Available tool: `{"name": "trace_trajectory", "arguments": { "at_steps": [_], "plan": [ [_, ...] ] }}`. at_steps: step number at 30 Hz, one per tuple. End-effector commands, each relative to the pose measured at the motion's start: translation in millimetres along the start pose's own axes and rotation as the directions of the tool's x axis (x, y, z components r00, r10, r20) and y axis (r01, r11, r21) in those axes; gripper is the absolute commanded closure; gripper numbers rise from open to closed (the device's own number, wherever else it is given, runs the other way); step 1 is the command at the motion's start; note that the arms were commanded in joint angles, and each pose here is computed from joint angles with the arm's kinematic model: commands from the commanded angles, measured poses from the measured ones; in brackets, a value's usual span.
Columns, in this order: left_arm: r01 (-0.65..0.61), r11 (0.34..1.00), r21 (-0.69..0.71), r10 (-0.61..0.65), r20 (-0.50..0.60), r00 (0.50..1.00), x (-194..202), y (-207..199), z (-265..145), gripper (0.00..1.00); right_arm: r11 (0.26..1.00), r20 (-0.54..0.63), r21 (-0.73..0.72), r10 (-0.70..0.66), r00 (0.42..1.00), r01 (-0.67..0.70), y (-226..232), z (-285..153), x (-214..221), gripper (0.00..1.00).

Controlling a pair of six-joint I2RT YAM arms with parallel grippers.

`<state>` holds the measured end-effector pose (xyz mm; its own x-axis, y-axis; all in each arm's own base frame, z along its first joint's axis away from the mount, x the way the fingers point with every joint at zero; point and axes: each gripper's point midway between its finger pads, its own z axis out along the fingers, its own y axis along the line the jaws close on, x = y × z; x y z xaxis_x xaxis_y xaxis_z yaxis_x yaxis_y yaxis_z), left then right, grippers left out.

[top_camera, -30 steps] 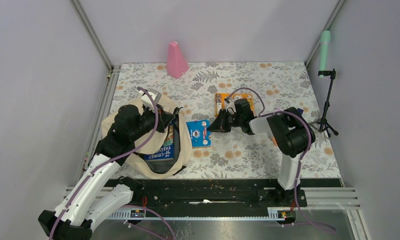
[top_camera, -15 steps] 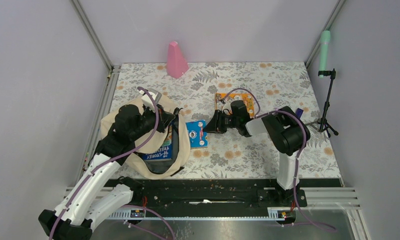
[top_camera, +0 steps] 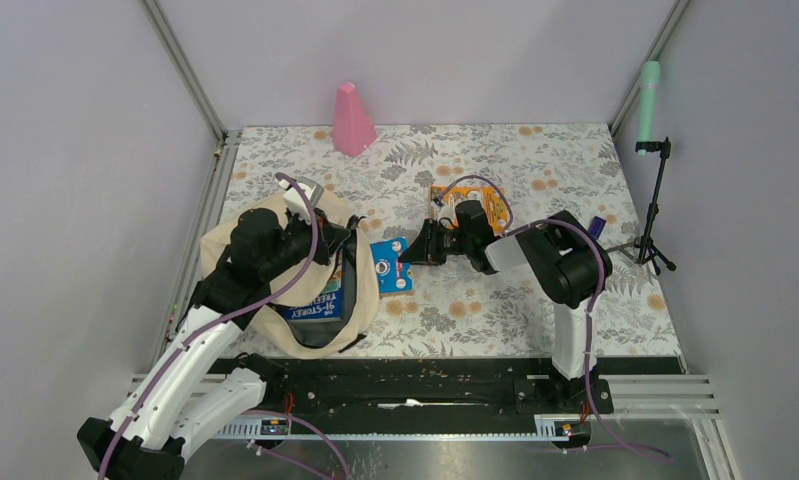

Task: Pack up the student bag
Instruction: Pick up the book from the center of the board.

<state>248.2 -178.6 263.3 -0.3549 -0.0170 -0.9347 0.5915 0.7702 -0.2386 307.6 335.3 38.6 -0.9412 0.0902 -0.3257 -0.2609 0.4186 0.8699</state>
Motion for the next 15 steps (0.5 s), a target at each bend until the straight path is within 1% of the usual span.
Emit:
{"name": "trace_trajectory", "arguments": {
  "at_steps": [1,3,5,9,12,15],
  "plan": [
    [-0.031,0.997,0.065,0.023,0.122,0.992,-36,-15,-1,1.0,0.989,0.025,-0.128,-0.075,0.997,0.078,49,1,-9,0.82],
    [-0.032,0.998,0.062,0.024,0.122,0.992,-36,-15,-1,1.0,0.987,0.046,-0.13,-0.088,0.995,0.093,57,-4,-13,0.94],
    [-0.032,0.998,0.057,0.025,0.121,0.992,-35,-14,-1,1.0,0.986,0.078,-0.116,-0.109,0.991,0.117,65,-11,-18,1.0],
    [-0.036,0.998,0.053,0.029,0.125,0.992,-36,-13,-2,1.0,0.981,0.146,-0.041,-0.18,0.973,0.187,77,-30,-29,1.0],
    [-0.037,0.998,0.041,0.031,0.126,0.992,-36,-11,-2,1.0,0.978,0.206,0.081,-0.205,0.957,0.192,75,-54,-38,1.0],
    [-0.037,0.999,0.037,0.032,0.122,0.992,-35,-10,0,1.0,0.973,0.284,0.144,-0.214,0.935,0.179,76,-85,-48,1.0]
  ]
}}
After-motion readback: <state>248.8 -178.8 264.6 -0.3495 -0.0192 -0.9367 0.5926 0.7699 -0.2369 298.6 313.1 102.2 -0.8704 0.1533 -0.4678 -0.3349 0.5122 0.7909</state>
